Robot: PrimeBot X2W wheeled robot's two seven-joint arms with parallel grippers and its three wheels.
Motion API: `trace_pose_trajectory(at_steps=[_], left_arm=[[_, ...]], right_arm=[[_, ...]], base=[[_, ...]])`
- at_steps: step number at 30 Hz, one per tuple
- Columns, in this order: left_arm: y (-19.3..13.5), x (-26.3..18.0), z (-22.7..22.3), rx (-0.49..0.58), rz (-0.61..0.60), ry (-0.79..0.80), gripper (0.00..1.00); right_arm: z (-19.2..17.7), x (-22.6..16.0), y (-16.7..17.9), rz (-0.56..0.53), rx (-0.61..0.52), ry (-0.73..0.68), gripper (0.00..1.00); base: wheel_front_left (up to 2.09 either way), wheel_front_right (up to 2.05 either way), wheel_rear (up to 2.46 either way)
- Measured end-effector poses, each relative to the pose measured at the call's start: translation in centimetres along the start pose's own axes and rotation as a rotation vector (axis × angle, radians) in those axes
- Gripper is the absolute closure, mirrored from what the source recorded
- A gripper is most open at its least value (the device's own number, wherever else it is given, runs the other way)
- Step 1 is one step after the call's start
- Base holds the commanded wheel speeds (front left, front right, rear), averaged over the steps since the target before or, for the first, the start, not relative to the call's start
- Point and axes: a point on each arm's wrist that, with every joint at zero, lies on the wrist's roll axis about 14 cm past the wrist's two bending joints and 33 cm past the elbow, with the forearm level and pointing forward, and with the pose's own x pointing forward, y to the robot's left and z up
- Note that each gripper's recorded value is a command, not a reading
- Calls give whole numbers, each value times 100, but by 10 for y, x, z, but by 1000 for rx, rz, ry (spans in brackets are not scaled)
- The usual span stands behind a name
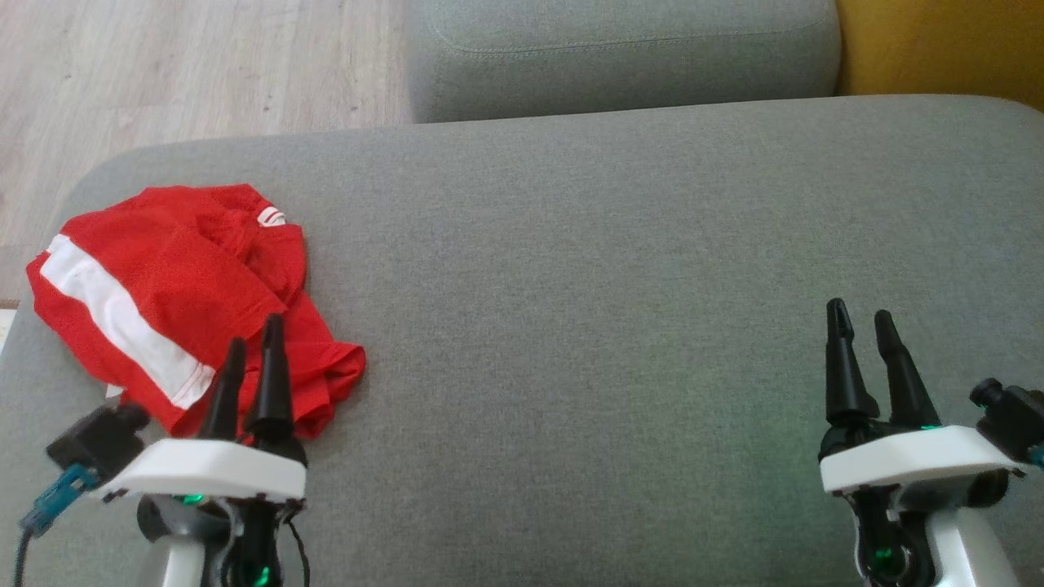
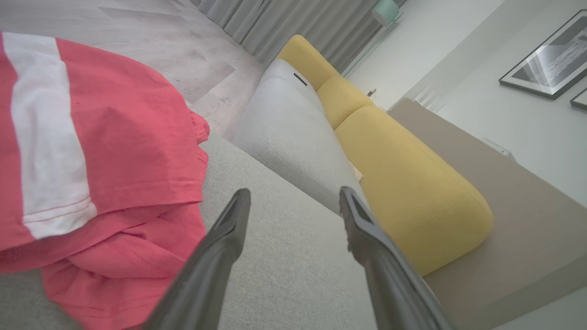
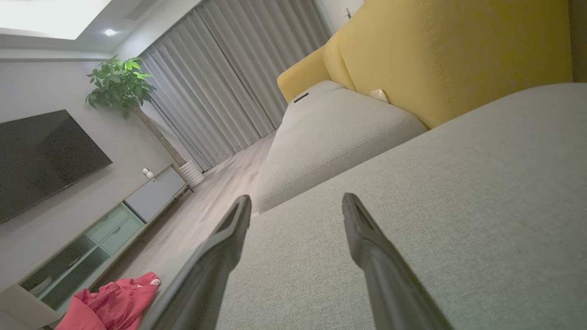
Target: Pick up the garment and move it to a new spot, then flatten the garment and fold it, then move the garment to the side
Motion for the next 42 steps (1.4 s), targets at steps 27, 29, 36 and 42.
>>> trace_pose_trajectory(at_steps=[27,29,36,42], left_arm=[[-27,-6,-24,432,-84,33,0],[-28,-6,-24,459,-96,22,0],[-31,-12,-46,637,-164,66,0],[-41,-12,-43,696,-183,23,0]], right_arm=[[17,3,23,82,-381,-79,0],[16,3,23,85,-404,-79,0],[15,2,29,110,-497,-87,0],[14,2,36,135,-542,-98,0]], base=[[0,0,0],[0,0,0],[0,0,0],[0,0,0]])
